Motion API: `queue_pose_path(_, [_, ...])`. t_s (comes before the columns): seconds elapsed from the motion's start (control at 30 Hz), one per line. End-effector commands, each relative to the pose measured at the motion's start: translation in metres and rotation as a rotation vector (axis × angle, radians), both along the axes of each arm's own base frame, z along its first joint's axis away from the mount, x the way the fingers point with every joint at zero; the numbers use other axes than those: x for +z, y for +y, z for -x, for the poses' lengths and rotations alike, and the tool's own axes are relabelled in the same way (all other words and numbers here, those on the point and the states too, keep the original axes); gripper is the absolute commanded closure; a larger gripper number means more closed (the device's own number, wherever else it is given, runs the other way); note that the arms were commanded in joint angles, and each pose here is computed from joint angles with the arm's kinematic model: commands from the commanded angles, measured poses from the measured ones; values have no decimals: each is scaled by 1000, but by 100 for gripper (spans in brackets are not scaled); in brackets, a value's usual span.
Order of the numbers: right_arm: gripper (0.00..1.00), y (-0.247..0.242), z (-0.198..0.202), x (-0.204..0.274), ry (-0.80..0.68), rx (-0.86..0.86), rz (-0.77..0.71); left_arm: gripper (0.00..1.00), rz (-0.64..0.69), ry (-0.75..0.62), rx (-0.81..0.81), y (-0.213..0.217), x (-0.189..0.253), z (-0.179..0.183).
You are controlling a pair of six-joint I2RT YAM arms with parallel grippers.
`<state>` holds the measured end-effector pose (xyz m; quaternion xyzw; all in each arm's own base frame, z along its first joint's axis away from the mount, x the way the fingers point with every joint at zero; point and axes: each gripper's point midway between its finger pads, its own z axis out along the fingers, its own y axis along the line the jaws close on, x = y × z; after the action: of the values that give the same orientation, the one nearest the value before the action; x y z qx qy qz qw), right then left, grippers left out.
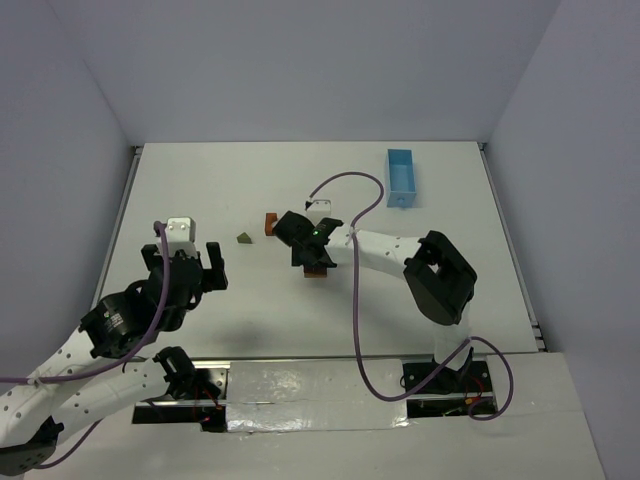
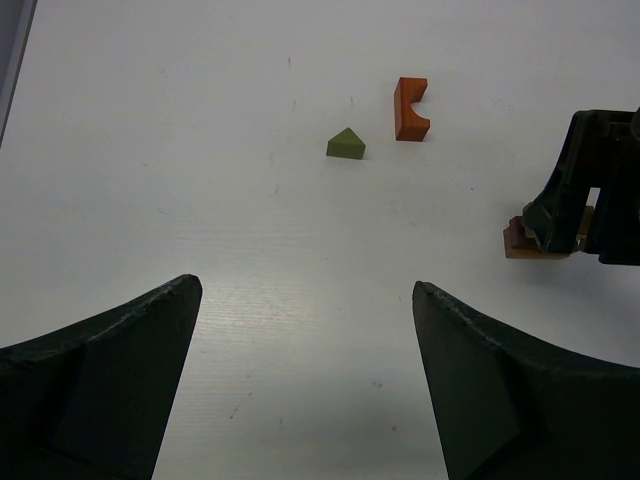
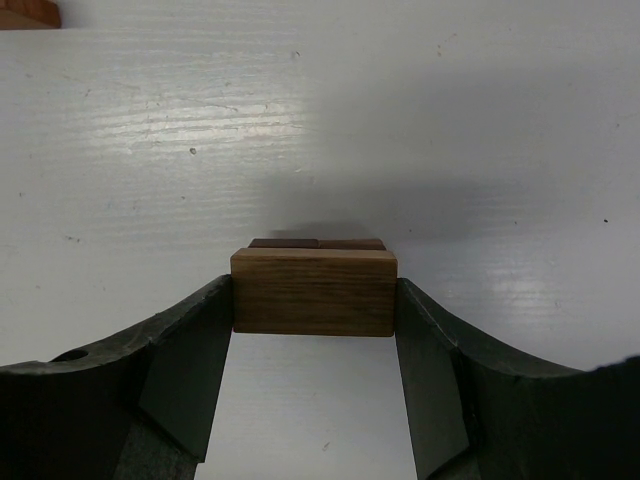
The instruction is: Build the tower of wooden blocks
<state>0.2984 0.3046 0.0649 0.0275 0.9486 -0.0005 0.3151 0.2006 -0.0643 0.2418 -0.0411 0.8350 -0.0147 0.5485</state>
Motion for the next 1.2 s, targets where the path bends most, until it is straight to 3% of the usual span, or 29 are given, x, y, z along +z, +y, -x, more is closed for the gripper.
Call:
queue_pose_path(0.0, [66,10,-9,10,-42,-13,-48,1,-2,-22,-14,-3,6,-4])
queue_pose_path(0.33, [59,11,-8,5,-32,-8,-44,1,-8,-14,-23,-6,4,-5])
queue_pose_path(0.5, [51,10,-7,2,-27,-7,-40,1,-9,-13,-29,-7,4,-5])
queue_pose_path(1.17, [49,5,1,-5,-7,1,-33,0,-7,-12,-42,-9,3,-5])
